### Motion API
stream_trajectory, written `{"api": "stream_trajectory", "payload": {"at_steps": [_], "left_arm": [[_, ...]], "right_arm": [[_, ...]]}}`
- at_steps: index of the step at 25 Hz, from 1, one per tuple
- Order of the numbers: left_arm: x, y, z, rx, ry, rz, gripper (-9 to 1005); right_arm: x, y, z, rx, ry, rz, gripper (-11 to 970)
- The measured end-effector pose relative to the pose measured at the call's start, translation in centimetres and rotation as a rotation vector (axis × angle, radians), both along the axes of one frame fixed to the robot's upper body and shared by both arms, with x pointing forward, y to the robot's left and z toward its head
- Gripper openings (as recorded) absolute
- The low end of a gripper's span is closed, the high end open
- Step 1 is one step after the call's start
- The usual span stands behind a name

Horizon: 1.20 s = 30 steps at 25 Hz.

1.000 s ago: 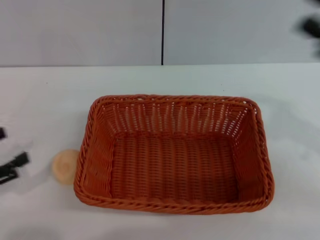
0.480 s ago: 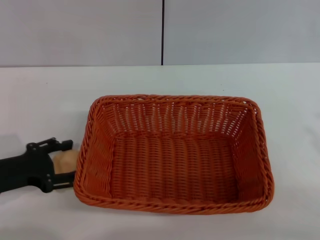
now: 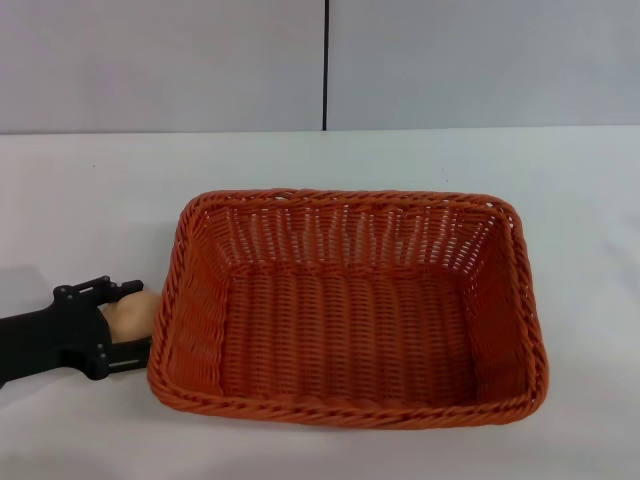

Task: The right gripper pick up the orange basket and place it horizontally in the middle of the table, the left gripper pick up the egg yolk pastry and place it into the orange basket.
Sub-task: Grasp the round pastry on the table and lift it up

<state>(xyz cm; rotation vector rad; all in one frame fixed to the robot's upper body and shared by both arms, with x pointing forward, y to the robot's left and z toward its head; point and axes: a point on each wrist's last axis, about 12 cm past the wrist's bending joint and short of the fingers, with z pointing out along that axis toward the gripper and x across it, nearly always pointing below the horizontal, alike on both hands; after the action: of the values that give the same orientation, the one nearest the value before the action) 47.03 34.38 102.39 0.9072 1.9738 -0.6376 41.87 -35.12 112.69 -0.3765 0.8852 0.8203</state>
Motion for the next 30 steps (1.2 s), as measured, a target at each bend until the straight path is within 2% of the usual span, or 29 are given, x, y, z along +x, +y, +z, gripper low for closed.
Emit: {"api": "stream_trajectory", "payload": {"at_steps": [6,11,13,19,23,26,30], "left_arm": [[-0.1,0.2,0.0,0.008,-0.001,0.003,838],[-0.2,0.6,0.1,0.017,-0.004,0.006,680],[-0.3,0.7,0.1,0.022,-0.009,0.005,504],[-0.4,1.0,0.2,0.021,-0.031,0.014,439],[-0.3,2.1,0.9,-0.008,-0.080,0.106,380],[-0.4,3.7,1.8,-0.049,-0.155,0.224,345],[-0.7,4.8,2.9,-0.102,-0.252,0.314,323]], "right_arm": [[0.5,0.0,-0.1,-0.002,0.019,-0.012,470],[0.7,0.1,-0.4,0.008,0.034,-0.020,470],[0.8,0.1,-0.4,0.009,0.041,-0.025,470],[1.0,0.1,-0.6,0.003,0.054,-0.028,470],[1.1,0.1,-0.6,0.002,0.059,-0.033,470],[1.1,0.1,-0.6,0.001,0.059,-0.034,470],[1.1,0.1,-0.6,0.002,0.058,-0.032,470]]}}
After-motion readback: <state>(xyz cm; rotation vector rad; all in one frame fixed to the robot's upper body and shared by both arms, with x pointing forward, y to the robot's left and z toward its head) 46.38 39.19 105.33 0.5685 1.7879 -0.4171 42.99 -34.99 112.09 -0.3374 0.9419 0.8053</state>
